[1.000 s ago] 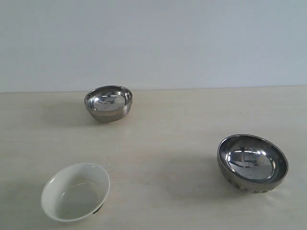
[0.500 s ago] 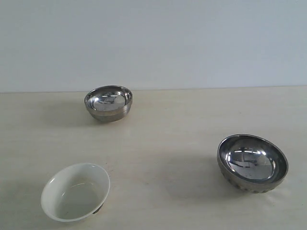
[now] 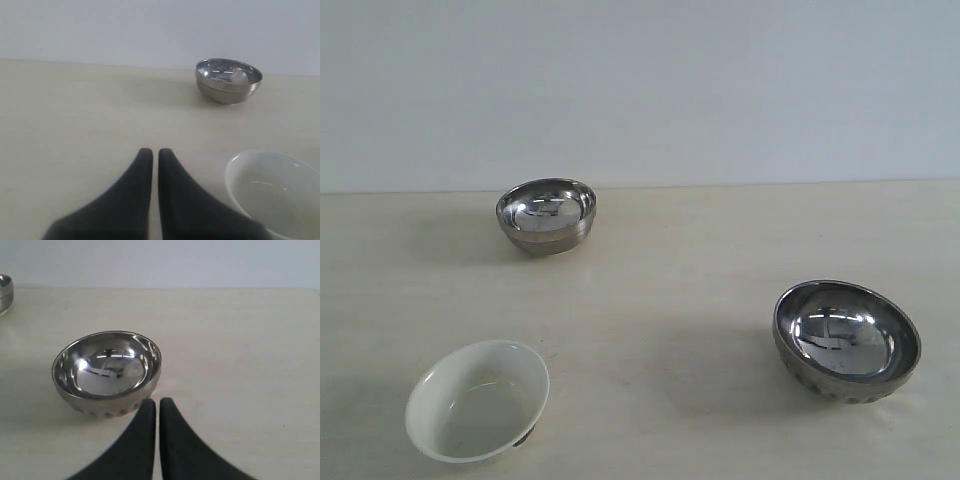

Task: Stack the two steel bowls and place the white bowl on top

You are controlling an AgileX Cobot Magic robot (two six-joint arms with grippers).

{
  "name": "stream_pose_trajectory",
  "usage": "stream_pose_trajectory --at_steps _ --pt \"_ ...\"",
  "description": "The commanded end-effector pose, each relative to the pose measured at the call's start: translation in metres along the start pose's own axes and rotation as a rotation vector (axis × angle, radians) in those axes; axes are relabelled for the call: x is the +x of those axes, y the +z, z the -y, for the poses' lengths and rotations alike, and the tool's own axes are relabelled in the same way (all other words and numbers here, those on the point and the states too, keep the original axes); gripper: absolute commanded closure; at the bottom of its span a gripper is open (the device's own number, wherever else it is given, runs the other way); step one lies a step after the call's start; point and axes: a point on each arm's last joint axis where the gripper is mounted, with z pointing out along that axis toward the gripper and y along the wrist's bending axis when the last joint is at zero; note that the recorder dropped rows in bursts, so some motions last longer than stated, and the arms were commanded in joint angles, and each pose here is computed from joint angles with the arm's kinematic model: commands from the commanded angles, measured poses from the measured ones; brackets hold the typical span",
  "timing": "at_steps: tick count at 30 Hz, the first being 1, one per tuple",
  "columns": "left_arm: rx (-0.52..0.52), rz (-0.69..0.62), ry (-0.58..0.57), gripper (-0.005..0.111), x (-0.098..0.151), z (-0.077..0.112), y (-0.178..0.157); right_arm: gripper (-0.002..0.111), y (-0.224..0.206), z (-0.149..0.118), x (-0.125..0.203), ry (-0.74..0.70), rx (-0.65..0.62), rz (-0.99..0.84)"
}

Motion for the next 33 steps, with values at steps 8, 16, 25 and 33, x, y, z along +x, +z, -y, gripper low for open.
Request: stream_pose_trajectory --at_steps 8,16,25,33 --pt "-0.001 -0.004 -0.005 0.103 0.001 0.000 0.000 0.108 0.000 0.000 -0.001 -0.007 0.003 0.008" --pt "0.110 -0.005 -0.550 0.103 -0.001 0.010 0.000 0.108 0.000 0.000 -0.001 -0.007 0.003 0.008" --pt "0.149 -0.001 -0.675 0.103 -0.003 0.012 -0.001 0.108 0.000 0.000 -0.001 -0.007 0.003 0.008" --pt "0.119 0.135 -0.690 0.103 -0.014 0.006 -0.001 0.108 0.000 0.000 -0.001 -0.007 0.003 0.008"
